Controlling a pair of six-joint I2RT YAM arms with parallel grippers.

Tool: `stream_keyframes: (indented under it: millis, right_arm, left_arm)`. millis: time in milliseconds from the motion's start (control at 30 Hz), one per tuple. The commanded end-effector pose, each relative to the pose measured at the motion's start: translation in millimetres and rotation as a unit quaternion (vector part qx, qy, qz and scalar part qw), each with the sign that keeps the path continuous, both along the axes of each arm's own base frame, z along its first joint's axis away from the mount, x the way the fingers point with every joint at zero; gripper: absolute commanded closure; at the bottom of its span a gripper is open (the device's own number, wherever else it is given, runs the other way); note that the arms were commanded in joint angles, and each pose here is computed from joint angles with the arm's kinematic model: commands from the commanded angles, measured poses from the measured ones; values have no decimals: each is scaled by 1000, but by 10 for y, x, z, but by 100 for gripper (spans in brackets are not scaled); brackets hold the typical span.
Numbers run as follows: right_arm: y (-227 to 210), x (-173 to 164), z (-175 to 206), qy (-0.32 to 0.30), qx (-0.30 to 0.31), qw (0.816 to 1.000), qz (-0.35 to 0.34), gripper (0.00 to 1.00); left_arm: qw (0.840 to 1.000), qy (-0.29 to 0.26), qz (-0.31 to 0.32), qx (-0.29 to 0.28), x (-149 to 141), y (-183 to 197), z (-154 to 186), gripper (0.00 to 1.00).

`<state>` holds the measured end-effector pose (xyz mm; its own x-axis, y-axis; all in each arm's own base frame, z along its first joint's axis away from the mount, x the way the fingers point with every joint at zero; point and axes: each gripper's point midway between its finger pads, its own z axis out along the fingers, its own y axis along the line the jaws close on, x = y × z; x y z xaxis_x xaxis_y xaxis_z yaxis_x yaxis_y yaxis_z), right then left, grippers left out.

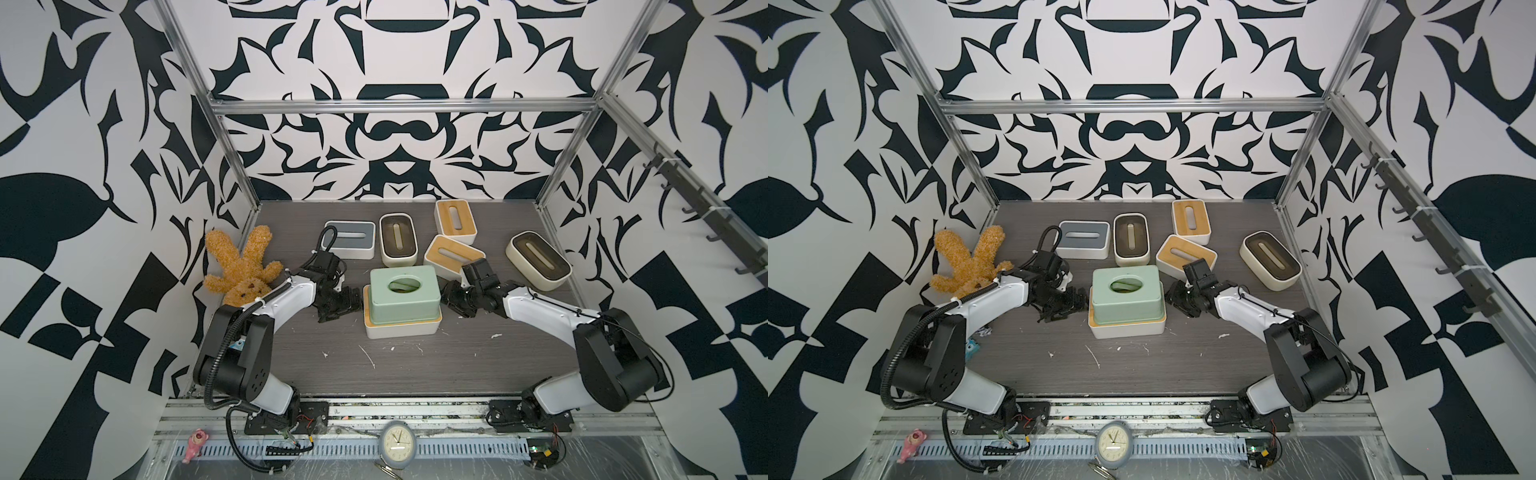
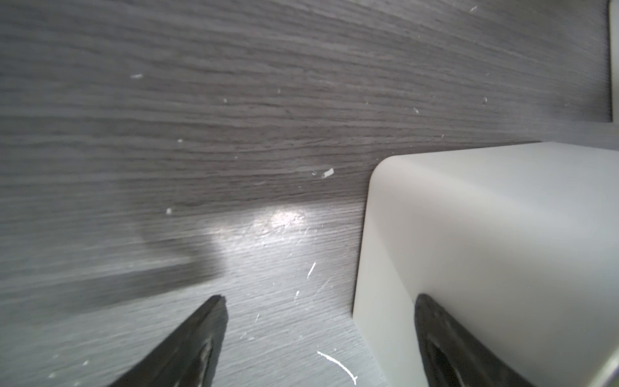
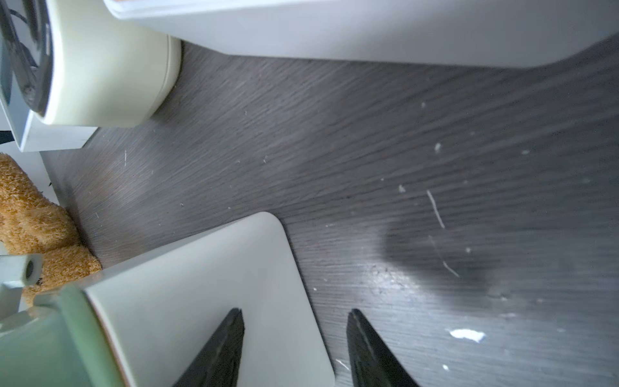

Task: Stack the tissue boxes
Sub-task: Move the tissue box to the center of the board.

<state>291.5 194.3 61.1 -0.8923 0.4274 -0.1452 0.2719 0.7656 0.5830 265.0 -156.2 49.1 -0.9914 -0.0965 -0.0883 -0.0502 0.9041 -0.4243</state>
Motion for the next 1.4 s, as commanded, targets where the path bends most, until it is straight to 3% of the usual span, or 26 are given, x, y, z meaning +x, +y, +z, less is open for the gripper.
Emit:
stream_keyframes:
  millis: [0, 300, 700, 1367]
  right_arm:
    - [226, -59, 191, -19, 46, 998, 23, 47]
    - [179, -145, 134, -20, 42, 999, 8, 47]
    - [118, -12, 215, -34, 20, 999, 2, 47]
    - [-283, 221, 405, -49, 5, 999, -24, 47]
  left_arm:
    - [999, -5, -16, -27, -23, -102, 80, 9]
    - [1000, -4, -17, -24, -18, -99, 49, 9]
    - [999, -41, -10, 25, 96, 69, 214, 7]
    - [996, -77, -1, 42, 172, 223, 407, 5]
